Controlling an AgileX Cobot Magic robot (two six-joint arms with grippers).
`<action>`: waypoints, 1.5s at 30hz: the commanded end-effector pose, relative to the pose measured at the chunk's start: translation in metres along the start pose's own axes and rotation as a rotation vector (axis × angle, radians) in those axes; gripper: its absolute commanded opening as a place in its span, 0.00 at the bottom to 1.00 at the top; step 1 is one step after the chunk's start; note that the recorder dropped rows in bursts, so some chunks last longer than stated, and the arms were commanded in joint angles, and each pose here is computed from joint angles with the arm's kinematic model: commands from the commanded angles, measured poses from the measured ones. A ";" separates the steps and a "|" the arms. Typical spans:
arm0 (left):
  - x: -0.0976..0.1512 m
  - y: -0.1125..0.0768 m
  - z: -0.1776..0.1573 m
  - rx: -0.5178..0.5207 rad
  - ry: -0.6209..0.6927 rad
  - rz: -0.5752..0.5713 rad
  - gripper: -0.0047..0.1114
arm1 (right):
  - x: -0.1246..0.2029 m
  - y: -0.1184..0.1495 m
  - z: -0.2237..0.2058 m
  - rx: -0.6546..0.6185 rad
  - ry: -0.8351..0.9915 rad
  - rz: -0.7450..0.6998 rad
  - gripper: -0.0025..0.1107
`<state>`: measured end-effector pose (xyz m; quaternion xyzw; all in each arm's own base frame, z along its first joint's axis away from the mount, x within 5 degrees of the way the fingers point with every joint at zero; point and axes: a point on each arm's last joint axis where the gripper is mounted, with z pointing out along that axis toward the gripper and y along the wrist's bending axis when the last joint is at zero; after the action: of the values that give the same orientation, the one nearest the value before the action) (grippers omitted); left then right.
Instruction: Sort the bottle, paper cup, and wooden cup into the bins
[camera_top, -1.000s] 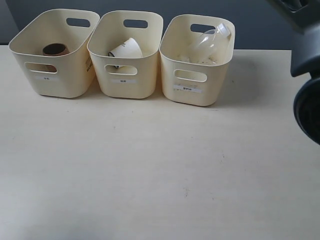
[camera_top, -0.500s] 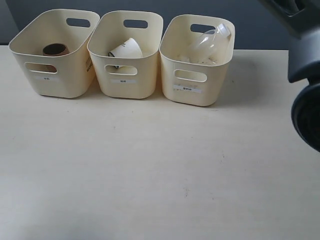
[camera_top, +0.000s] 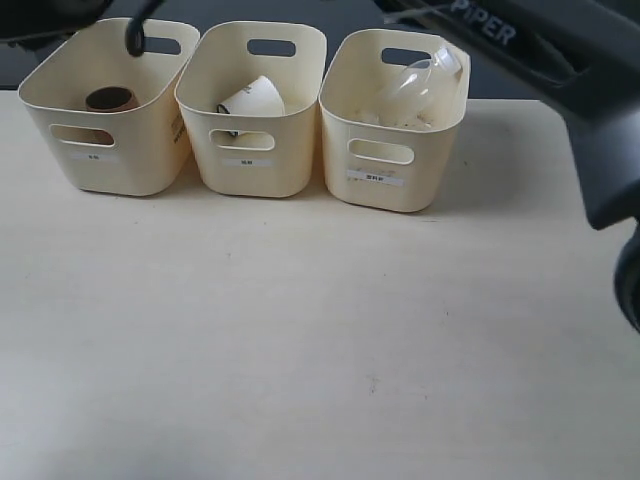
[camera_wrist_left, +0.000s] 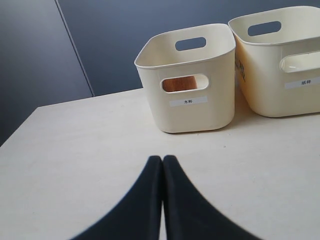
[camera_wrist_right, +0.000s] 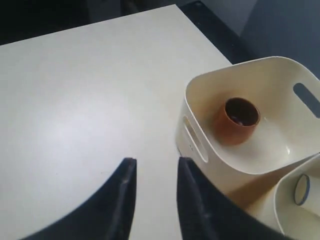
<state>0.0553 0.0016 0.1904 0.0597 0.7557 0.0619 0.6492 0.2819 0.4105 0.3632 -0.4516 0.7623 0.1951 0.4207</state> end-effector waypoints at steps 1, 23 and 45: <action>-0.002 0.000 0.000 0.001 -0.006 -0.005 0.04 | 0.019 -0.010 0.007 0.031 -0.063 0.017 0.27; -0.002 0.000 0.000 0.001 -0.006 -0.005 0.04 | 0.218 -0.106 -0.162 0.420 -0.135 0.325 0.27; -0.002 0.000 0.000 0.001 -0.006 -0.005 0.04 | 0.391 -0.015 -0.288 0.922 -0.535 0.397 0.27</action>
<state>0.0553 0.0016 0.1904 0.0597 0.7557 0.0619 0.6492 0.0731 0.0040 0.2108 -0.0089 0.7117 0.0305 0.7018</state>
